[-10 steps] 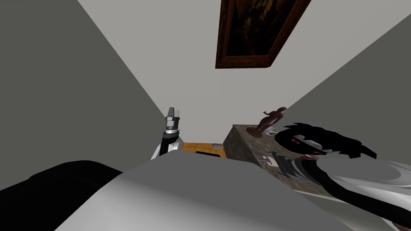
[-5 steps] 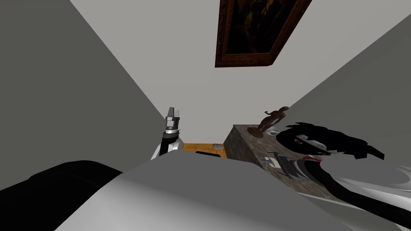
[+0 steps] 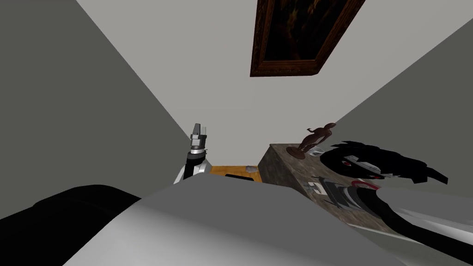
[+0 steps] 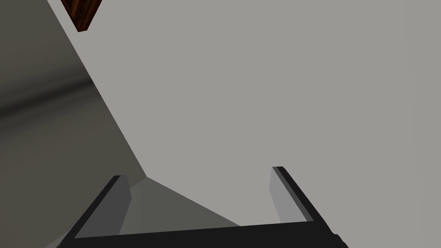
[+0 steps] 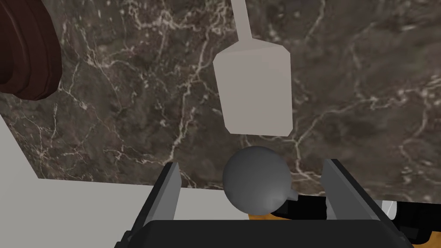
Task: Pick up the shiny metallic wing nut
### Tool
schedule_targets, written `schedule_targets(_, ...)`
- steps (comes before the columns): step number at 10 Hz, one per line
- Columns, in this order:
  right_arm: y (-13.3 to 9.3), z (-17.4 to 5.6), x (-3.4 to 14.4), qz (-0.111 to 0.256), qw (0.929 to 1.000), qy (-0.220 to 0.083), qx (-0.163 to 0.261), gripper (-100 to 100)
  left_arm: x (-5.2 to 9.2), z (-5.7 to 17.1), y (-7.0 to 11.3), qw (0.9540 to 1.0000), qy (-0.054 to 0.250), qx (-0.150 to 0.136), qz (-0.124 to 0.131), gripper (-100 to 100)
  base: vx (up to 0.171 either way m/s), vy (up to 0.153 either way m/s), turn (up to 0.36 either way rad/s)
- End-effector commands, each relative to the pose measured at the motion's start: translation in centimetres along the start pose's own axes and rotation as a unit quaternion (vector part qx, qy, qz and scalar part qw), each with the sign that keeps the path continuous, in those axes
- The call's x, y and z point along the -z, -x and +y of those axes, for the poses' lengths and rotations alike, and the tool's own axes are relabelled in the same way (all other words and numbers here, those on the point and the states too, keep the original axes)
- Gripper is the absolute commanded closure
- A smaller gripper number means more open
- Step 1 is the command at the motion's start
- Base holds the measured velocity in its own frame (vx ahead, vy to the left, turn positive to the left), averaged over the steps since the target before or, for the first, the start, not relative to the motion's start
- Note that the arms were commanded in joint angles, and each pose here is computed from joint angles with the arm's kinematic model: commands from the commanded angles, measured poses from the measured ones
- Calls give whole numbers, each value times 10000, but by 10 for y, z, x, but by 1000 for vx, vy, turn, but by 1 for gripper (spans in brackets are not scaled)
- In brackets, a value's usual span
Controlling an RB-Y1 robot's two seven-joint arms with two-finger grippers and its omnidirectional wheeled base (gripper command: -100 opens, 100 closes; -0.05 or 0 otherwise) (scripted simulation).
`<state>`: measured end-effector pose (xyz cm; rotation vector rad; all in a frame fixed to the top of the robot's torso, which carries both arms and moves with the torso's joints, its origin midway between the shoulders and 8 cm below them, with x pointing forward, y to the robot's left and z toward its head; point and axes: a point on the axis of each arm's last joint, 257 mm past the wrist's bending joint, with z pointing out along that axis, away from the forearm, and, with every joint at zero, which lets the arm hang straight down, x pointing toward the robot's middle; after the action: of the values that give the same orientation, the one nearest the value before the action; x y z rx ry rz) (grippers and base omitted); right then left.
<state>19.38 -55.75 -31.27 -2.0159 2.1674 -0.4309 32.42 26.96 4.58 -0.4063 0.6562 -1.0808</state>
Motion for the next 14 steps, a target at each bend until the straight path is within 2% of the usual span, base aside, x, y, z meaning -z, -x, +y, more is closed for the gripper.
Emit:
schedule_targets(1,-8,3,-3,3,10000,6,19,-100,0,0,0,10000,0,0,0,0,20,52,-33)
schedule_targets(2,-5,2,-2,4,10000,2,7,-100,0,0,0,10000,0,0,0,0,6,24,-12)
schedule_targets(3,-5,3,-2,0,10000,8,14,100,0,0,0,10000,0,0,0,0,0,0,0)
schedule_targets(7,-6,3,-2,6,10000,4,4,100,0,0,0,10000,0,0,0,0,0,0,-3)
schedule_targets(8,-6,3,-2,6,10000,2,2,0,0,0,0,10000,0,0,0,0,0,0,0)
schedule_targets(9,2,0,1,-6,10000,9,0,100,0,0,0,10000,0,0,0,0,-18,-33,36)
schedule_targets(14,25,-5,10,-8,10000,49,-65,100,0,0,0,10000,0,-1,1,0,-23,-59,37)
